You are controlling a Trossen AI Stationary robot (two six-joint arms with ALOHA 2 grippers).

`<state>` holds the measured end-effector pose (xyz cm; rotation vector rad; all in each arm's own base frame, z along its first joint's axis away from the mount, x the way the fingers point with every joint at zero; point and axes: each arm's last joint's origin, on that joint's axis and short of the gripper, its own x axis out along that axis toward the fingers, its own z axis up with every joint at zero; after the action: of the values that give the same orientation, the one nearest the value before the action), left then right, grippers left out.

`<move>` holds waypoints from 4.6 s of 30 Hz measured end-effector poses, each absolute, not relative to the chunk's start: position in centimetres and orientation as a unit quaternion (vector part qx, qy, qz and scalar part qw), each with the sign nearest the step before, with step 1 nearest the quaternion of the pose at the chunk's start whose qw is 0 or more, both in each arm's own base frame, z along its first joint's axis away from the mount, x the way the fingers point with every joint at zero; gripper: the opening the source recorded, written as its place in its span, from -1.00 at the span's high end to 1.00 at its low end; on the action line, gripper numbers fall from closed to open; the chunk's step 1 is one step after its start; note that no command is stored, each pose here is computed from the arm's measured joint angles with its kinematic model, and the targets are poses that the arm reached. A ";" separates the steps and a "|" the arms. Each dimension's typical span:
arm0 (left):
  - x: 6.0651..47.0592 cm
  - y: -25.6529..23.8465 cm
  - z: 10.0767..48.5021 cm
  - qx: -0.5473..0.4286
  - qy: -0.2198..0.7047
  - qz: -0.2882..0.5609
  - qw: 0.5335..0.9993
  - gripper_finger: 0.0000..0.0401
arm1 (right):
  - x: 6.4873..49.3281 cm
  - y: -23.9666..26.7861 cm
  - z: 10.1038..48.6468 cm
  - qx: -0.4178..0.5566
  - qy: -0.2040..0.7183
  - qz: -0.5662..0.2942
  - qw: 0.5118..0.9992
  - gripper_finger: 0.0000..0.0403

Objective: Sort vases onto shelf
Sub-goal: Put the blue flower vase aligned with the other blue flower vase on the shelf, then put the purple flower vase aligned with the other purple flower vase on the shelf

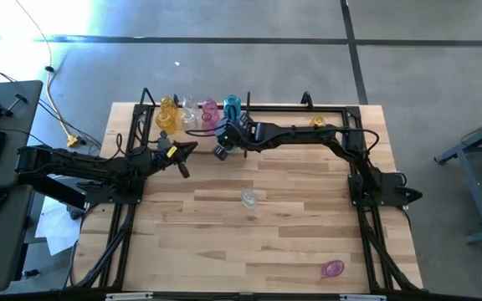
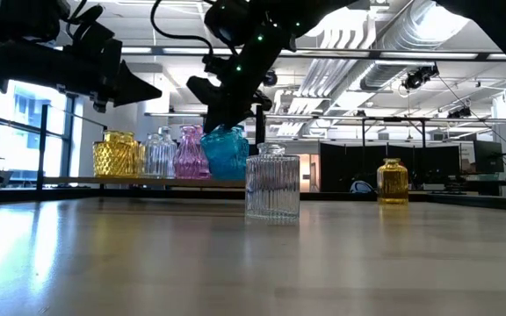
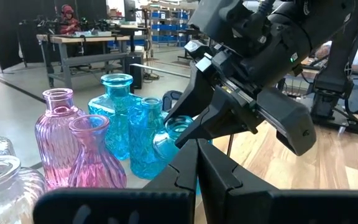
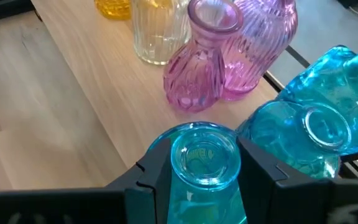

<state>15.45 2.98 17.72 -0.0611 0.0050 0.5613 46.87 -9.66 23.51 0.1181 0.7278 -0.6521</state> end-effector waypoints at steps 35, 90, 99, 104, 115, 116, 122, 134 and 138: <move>15.5 3.0 17.7 -0.034 0.001 0.275 0.961 1.00 | 46.7 -9.7 23.3 0.060 0.358 -0.325 0.873 -0.15; 15.5 3.0 17.7 -0.034 0.001 0.276 0.961 1.00 | 45.3 -4.7 27.7 -0.079 0.543 -0.209 0.809 0.97; 15.5 3.0 17.7 -0.030 0.004 0.275 0.961 1.00 | 46.5 -5.0 24.7 -0.087 0.568 -0.210 0.791 0.94; 15.5 3.0 17.7 -0.030 0.005 0.271 0.962 1.00 | 46.5 -5.5 24.4 -0.076 0.567 -0.219 0.791 0.99; 15.5 3.0 17.7 -0.030 0.005 0.270 0.962 1.00 | 46.5 -6.5 24.5 -0.070 0.564 -0.229 0.791 0.98; 15.5 3.0 17.7 -0.030 0.005 0.270 0.962 1.00 | 46.5 -6.5 24.5 -0.070 0.564 -0.229 0.791 0.98; 15.5 3.0 17.7 -0.030 0.005 0.270 0.962 1.00 | 46.6 -5.8 24.5 -0.075 0.563 -0.223 0.792 0.98; 15.5 3.0 17.7 -0.030 0.005 0.270 0.962 1.00 | 45.5 -2.9 27.2 -0.109 0.553 -0.184 0.805 0.98; 15.5 3.0 17.6 -0.029 0.010 0.270 0.962 1.00 | 44.5 -4.0 30.0 -0.107 0.522 -0.194 0.824 0.98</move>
<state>15.47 2.95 17.58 -0.0585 0.0207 0.5477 44.52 -4.02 30.01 -0.2281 1.1101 -0.4130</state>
